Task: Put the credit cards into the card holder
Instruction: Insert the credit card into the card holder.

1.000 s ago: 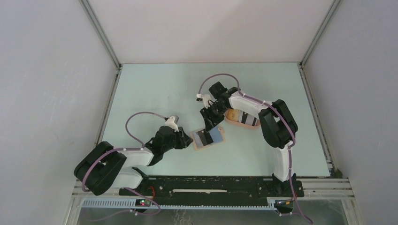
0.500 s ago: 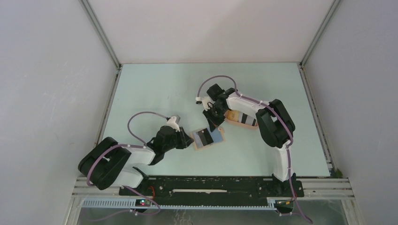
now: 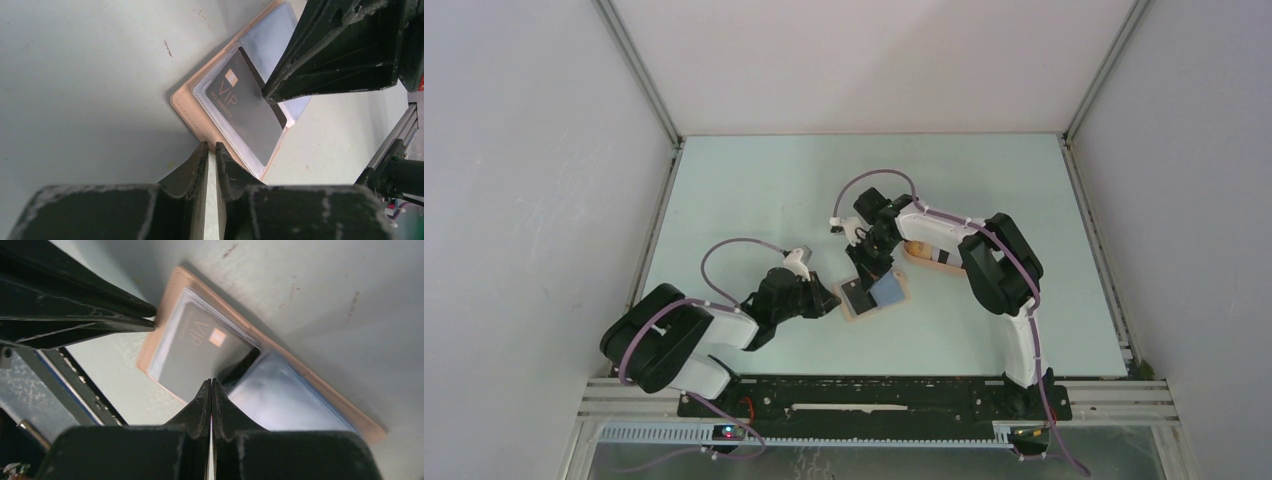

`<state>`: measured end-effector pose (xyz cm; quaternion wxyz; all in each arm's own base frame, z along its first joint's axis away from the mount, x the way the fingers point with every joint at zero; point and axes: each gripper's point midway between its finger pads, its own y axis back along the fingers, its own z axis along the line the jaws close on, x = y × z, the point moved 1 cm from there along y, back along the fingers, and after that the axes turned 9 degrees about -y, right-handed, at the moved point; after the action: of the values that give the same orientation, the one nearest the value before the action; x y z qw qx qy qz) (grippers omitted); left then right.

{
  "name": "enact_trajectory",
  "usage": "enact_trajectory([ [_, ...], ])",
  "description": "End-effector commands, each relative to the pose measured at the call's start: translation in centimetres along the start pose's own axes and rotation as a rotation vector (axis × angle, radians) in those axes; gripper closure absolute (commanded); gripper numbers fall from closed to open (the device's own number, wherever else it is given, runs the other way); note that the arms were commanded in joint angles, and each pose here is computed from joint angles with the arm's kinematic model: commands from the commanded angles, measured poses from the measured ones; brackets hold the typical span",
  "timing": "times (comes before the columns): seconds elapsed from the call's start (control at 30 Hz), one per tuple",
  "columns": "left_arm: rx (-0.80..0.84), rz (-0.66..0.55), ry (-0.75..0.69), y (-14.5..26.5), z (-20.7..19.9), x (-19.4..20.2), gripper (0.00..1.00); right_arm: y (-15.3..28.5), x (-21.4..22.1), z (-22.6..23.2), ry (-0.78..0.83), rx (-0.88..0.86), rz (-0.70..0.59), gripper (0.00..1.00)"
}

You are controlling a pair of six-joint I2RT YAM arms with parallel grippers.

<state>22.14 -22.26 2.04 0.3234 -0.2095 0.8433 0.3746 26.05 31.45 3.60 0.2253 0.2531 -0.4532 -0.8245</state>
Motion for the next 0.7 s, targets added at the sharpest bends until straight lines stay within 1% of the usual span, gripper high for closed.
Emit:
enact_trajectory([
  [0.0, -0.036, 0.111, 0.019, 0.1, 0.9, 2.5, 0.84, 0.6, -1.0, 2.7, 0.016, -0.117, -0.028, 0.97],
  [0.1, -0.04, 0.11, 0.02, 0.1, 1.0, 2.5, 0.84, 0.7, -0.9, 3.1, 0.009, -0.156, -0.02, 0.96],
  [0.17, -0.041, 0.104, 0.02, 0.2, 1.0, 2.4, 0.84, 1.3, -1.2, 2.8, 0.024, -0.127, -0.038, 0.96],
  [0.3, -0.046, 0.096, 0.015, 0.2, 1.0, 2.1, 0.83, 2.9, -2.1, 0.8, 0.086, 0.028, -0.109, 0.96],
  [0.37, -0.047, 0.1, 0.013, 0.2, 1.0, 2.2, 0.83, 3.3, -2.3, -0.3, 0.1, 0.099, -0.12, 0.96],
  [0.53, -0.045, 0.103, 0.011, 0.2, 1.0, 2.2, 0.83, 2.7, -2.1, -2.1, 0.114, 0.211, -0.093, 0.95],
  [0.67, -0.046, 0.103, 0.013, 0.3, 1.1, 2.4, 0.83, 1.6, -1.6, -2.4, 0.116, 0.225, -0.051, 0.95],
])
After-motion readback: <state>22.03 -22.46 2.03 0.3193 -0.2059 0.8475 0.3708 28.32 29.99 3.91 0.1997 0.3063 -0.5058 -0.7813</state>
